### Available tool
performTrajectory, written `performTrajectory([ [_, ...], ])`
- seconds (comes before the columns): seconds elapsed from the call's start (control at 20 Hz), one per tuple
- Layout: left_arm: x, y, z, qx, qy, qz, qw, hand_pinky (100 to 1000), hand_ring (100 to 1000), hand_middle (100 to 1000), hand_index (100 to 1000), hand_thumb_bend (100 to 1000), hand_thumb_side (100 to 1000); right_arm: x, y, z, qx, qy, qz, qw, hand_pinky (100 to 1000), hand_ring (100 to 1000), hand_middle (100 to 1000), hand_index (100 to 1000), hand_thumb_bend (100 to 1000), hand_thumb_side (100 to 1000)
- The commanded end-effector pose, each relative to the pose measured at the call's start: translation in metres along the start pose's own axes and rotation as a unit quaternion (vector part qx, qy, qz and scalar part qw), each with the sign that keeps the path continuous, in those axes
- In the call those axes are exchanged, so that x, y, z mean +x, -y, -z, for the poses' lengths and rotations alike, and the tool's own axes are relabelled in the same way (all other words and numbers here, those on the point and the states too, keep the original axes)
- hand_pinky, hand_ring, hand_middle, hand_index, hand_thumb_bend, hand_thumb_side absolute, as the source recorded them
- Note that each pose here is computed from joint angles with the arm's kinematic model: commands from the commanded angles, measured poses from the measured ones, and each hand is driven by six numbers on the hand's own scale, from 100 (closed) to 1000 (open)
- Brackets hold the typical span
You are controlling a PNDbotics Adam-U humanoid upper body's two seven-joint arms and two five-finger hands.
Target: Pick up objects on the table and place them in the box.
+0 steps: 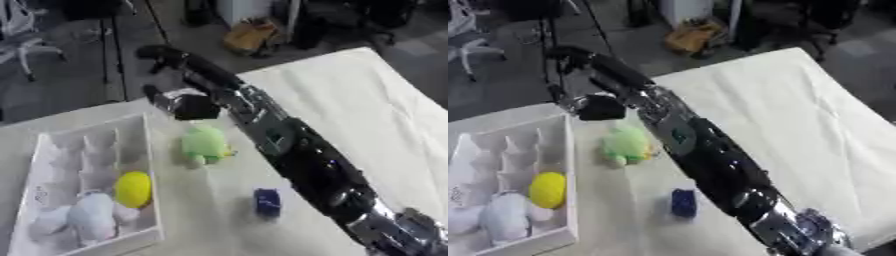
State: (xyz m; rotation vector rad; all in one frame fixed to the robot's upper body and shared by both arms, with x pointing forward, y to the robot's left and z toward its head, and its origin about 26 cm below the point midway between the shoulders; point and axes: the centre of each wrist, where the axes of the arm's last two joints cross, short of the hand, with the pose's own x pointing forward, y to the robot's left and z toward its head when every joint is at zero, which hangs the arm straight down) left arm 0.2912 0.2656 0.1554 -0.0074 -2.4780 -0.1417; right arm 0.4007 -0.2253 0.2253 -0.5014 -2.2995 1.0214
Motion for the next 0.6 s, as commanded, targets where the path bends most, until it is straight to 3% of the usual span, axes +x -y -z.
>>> performTrajectory([
  [0.05, 0.006, -0.011, 0.001, 0.004, 0.003, 0.030, 1.000, 974, 812, 828, 743, 434, 923, 0.032, 0.033, -0.013, -0.014, 0.048, 0.027, 0.998, 826, 750, 939, 993, 210, 697],
  [0.3, 0.003, -0.025, -0.012, 0.022, -0.024, 0.069, 0.997, 980, 817, 834, 746, 438, 920, 0.071, 0.058, -0.049, 0.046, 0.103, 0.043, 0.993, 813, 737, 919, 986, 262, 660],
  [0.6, 0.001, -0.029, -0.019, 0.034, -0.035, 0.090, 0.995, 982, 824, 839, 750, 474, 891, 0.061, 0.054, -0.077, 0.057, 0.118, 0.049, 0.990, 800, 717, 879, 959, 299, 637],
])
